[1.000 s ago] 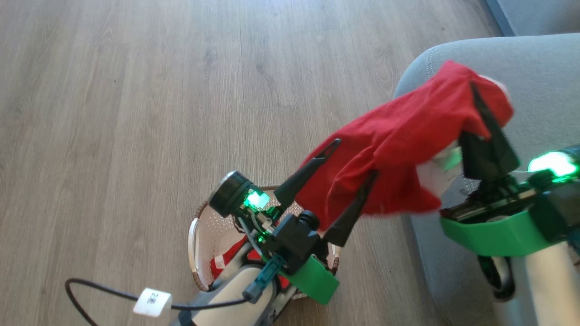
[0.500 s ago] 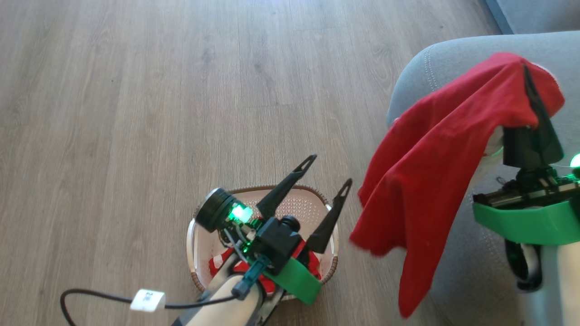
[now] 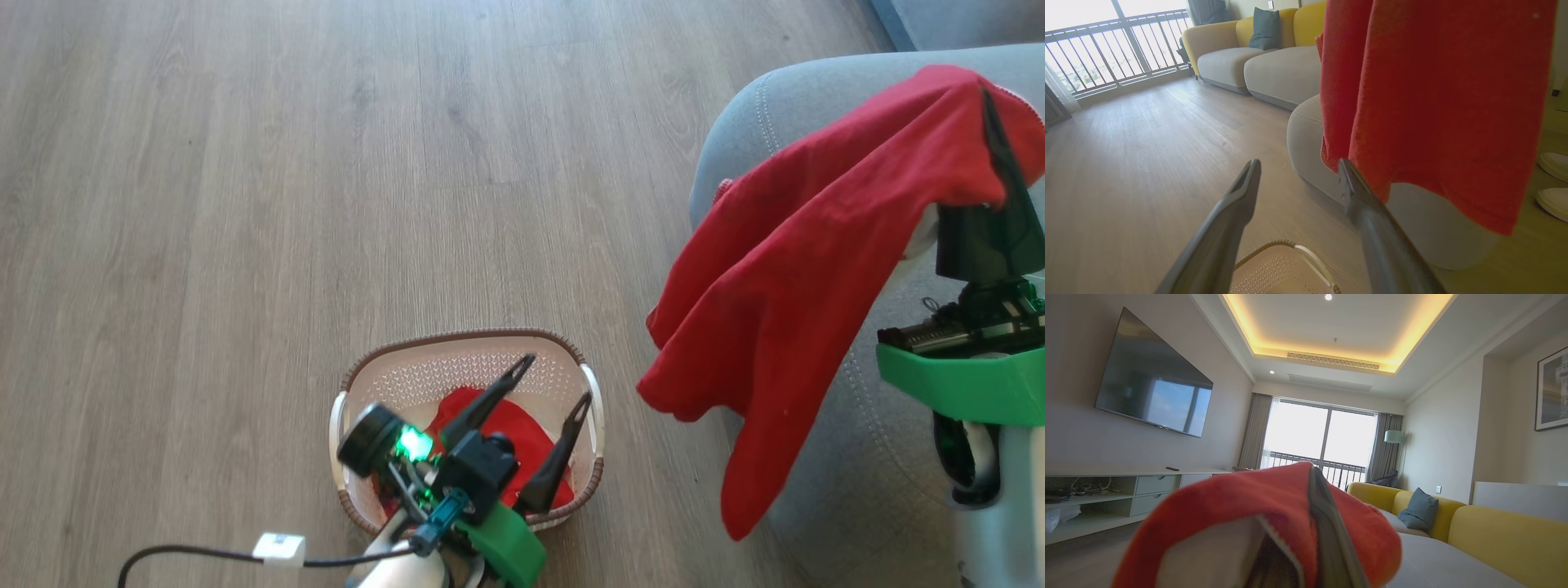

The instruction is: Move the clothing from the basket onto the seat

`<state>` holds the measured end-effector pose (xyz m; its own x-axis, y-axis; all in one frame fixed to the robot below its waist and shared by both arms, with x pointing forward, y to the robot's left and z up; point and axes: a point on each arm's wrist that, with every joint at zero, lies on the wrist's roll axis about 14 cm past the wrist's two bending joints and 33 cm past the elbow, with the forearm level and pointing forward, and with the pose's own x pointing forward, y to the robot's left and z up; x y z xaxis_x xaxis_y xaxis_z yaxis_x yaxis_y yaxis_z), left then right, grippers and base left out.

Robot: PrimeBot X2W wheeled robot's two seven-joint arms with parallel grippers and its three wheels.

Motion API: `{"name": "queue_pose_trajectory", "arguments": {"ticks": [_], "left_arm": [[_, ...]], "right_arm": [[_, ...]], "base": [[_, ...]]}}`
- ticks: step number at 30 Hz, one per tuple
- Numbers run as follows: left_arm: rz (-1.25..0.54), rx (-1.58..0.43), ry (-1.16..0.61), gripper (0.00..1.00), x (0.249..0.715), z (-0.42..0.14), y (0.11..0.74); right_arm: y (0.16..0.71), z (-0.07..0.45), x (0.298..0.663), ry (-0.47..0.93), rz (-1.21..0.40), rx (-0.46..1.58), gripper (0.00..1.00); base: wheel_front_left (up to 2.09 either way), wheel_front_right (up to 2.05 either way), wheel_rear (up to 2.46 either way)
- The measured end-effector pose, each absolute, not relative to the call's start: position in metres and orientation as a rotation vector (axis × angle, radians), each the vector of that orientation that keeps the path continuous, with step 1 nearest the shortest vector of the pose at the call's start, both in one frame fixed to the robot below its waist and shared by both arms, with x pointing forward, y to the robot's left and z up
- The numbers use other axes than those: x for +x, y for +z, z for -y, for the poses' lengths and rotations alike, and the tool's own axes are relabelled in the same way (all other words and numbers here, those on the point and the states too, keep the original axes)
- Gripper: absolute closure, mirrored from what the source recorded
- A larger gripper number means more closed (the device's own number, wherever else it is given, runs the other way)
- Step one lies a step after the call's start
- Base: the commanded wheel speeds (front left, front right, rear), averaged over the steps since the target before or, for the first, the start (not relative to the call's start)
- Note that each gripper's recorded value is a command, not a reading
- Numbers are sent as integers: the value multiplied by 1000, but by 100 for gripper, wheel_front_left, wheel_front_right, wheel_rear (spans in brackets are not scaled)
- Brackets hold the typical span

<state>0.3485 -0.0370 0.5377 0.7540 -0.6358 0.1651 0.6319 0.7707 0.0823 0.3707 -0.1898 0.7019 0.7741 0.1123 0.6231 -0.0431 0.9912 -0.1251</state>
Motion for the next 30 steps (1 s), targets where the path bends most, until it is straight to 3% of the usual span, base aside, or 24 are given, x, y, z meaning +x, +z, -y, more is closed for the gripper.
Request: {"name": "queue_pose_trajectory", "arguments": {"ticks": [5,21,30], "left_arm": [[104,12,-710,0,342,36,512],[92,-32,-795,0,328,48,512],[73,-50,-823,0,333,57,506]], "right_arm": [[701,193,370,77,679,-98,100],[700,204,368,50,674,-111,100],[713,225,370,38,681,-275,100]], "base": [[0,0,0],[0,0,0],[0,0,0]]}}
